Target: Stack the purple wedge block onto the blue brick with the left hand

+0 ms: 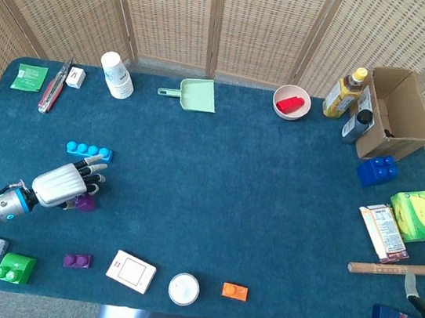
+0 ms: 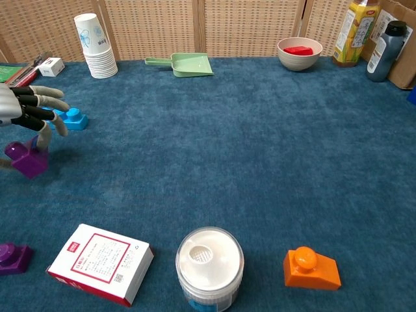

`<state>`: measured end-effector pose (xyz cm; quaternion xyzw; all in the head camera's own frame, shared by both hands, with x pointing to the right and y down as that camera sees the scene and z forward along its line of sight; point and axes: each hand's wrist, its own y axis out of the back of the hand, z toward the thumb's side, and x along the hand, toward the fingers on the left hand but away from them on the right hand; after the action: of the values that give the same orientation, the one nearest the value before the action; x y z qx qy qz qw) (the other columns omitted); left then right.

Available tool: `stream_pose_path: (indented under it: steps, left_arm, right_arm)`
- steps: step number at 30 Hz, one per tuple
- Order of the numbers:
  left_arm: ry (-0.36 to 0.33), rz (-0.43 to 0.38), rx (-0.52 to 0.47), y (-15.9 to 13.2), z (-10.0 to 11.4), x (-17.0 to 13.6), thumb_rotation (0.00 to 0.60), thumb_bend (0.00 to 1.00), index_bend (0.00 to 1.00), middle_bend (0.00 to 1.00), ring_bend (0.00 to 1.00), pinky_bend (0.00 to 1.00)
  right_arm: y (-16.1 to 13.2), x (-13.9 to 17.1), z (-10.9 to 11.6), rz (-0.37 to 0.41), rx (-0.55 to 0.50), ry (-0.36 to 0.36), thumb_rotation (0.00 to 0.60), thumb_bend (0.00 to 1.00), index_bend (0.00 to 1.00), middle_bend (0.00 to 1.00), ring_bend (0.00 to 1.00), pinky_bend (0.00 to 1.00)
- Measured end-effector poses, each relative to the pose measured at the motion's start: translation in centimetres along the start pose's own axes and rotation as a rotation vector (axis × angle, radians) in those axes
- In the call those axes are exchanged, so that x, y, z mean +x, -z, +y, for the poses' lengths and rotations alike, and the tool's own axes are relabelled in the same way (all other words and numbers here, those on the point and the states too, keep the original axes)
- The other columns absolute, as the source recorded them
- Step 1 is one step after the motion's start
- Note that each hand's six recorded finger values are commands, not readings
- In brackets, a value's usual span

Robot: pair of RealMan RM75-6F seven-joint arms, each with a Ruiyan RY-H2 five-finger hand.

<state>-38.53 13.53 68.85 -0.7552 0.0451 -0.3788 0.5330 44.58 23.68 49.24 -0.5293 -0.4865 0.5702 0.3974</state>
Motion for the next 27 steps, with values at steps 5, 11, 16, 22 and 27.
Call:
stream_pose_path:
  steps: [5,11,16,22,27]
  left_arm:
    - [0.007,0.062,-0.043,0.3,0.9,-1.1,0.6,0.3,0.65,0.35,0.16,0.0]
    - [0.04,0.17,-0.101,0.5,2.3,-2.8,0.6,0.3,0.65,0.42,0.24,0.0]
    - [0.092,0.293,-0.137,1.8,3.4,-4.7,0.6,0.3,0.65,0.43,0.26,0.0]
    - [0.128,0.415,-0.179,3.3,4.1,-5.7,0.6,0.3,0.66,0.42,0.26,0.0]
    - [0.133,0.462,-0.208,4.1,4.5,-5.5,0.6,0.3,0.66,0.42,0.26,0.0]
  right_arm:
    - [-0.1,-0.4,-0.9,0.015,-0.032,-0.021,0.584,0.38,0.16,0.09,0.0,0.02]
    - [-0.2,-1.0,-2.1,0.04,-0.066,-0.048,0.586,0.38,0.16,0.09,0.0,0.02]
    - [-0.4,-1.4,-3.0,0.055,-0.083,-0.069,0.587,0.38,0.15,0.09,0.0,0.02]
    - [-0.5,-2.0,-4.1,0.064,-0.102,-0.089,0.586,0.38,0.16,0.09,0.0,0.02]
    - [-0.3,-2.2,-4.3,0.062,-0.111,-0.094,0.586,0.38,0.16,0.09,0.0,0.02]
